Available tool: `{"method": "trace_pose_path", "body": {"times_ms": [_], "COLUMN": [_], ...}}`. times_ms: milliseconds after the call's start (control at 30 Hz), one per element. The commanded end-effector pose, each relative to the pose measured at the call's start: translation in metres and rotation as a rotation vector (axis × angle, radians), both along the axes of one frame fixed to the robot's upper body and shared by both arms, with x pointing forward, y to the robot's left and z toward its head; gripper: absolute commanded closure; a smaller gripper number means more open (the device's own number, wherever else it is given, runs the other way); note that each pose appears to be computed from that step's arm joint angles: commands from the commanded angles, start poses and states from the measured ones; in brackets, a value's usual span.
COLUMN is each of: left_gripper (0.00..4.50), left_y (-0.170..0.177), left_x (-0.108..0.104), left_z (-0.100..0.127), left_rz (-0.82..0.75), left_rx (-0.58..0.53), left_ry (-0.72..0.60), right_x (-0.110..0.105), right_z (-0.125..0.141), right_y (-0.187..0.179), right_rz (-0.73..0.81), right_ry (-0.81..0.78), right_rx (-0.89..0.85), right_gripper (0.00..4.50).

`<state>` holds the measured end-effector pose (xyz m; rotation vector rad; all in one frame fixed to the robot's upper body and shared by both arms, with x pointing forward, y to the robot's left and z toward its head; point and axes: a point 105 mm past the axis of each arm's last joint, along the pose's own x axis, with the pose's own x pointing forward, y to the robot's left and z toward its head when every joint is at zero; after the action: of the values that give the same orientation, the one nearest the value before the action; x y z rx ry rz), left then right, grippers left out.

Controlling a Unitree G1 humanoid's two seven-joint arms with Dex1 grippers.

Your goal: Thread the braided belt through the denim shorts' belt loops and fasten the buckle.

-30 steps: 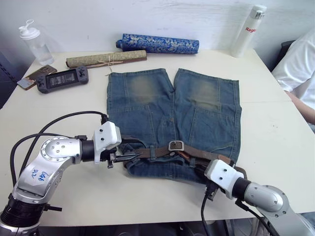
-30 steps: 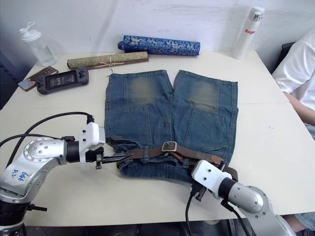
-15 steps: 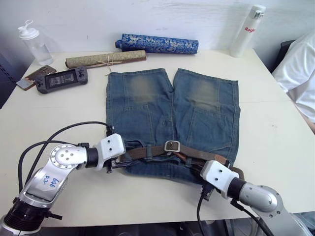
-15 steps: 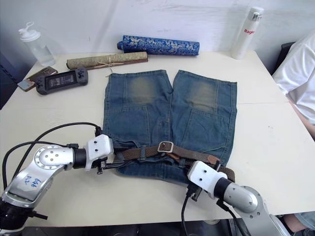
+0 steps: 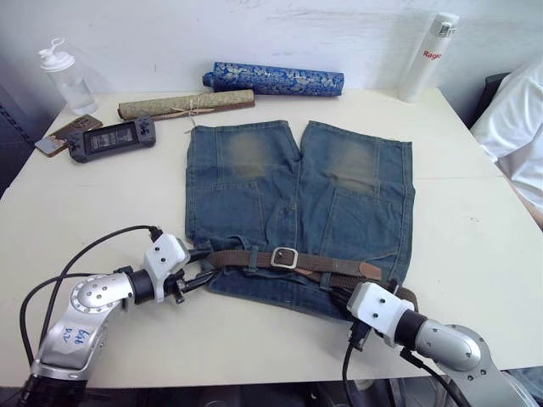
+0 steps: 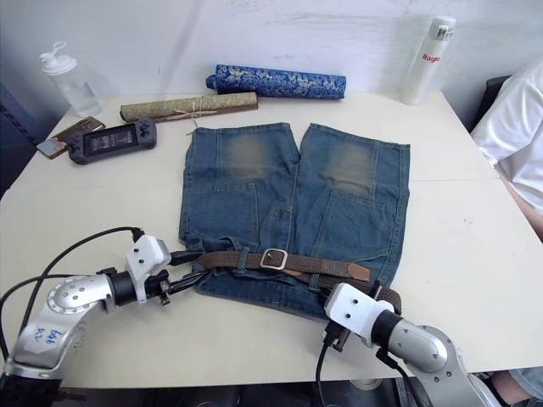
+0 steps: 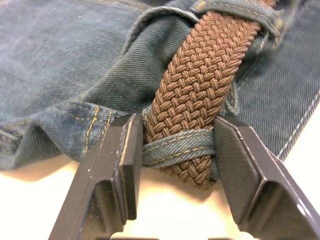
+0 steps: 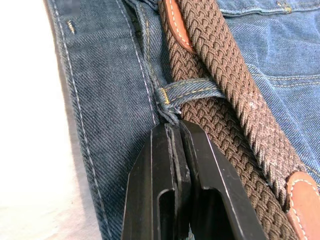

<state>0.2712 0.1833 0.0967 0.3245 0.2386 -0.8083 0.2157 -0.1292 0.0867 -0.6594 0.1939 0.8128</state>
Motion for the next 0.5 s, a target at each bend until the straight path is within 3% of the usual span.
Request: {"method": "trace_pose_path", "body": {"times_ms": [33,267,500], "left_gripper": [2.11,2.11,2.11], "left_y": [0.034,0.054,0.086], "left_x": [-0.002,-0.011,-0.014], "left_z": [-0.028,-0.043,-0.043], "left_rz": [0.188,0.215,0.289], "left_rx": [0.048,0.109,0.138], "left_ry": [0.093,0.147,0.144], "right_x": [0.001,0.0,0.0], "right_z": [-0.005,-0.005,-0.003], "right_y": [-0.011,-0.018,-0.027], "right_rz": [-0.026,-0.03,-0.057], "right_ry": [0.015,0.02,0.014], "right_rx": [-0.041,-0.071,-0.094], "right_gripper": [4.37,4.37,4.37]}}
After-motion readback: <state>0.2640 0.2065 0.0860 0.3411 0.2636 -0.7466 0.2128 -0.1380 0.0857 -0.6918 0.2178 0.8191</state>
